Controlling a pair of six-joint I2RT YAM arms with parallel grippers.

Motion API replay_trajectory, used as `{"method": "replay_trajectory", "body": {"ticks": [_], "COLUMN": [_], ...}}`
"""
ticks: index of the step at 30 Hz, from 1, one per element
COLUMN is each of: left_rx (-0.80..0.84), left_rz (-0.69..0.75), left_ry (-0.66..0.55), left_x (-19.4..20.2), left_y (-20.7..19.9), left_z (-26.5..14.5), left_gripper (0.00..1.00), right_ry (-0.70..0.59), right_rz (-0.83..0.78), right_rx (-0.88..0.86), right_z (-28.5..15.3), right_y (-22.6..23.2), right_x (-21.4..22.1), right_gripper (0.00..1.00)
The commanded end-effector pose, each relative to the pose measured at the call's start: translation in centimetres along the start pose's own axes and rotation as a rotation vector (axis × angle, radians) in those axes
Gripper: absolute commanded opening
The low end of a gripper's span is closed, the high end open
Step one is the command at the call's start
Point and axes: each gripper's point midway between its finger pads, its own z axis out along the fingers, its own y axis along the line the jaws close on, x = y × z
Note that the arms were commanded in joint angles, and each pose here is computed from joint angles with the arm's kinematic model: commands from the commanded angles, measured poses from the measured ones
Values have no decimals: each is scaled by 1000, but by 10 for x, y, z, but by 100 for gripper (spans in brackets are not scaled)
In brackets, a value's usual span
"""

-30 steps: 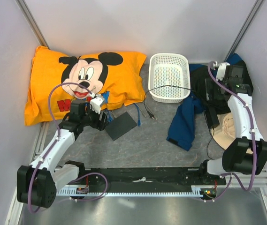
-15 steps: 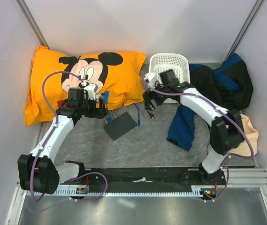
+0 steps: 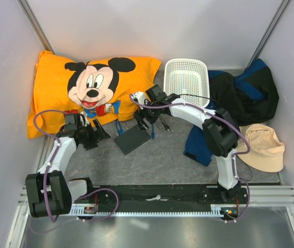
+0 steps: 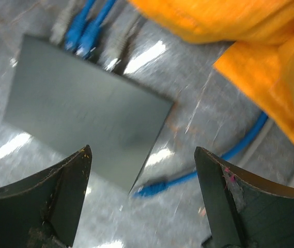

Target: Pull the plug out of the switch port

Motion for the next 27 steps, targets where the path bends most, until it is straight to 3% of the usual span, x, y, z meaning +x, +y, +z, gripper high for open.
{"method": "replay_trajectory", "body": {"ticks": [1, 7, 9, 15, 19, 22, 27], "left_rx": [92, 105, 126, 174, 188, 185, 137], "left_rz": [-42, -55, -62, -79, -100, -98, -48], "left_ry": [-6, 28, 49, 98, 135, 138, 89], "left_x": [0, 10, 14, 22, 22, 18, -2], "left_y": [-14, -9, -12, -16, -19, -21, -23], "left_z": [6, 18, 21, 29, 33, 31, 21], "left_gripper": [88, 86, 80, 68, 63, 60, 65], "right_ry": [-25, 21, 42, 94, 125, 119, 41], "right_rz": [42, 51, 64, 65, -49, -186, -170], "right_rx": [52, 35, 24, -68, -166, -317, -264], "right_z": [23, 47, 49, 42, 37, 30, 23], "right_y": [-18, -16, -9, 34, 81, 122, 106], "right_x": [-18, -5, 4, 31, 44, 35, -6], "right_gripper": [89, 89, 89, 89, 89, 89, 89]}}
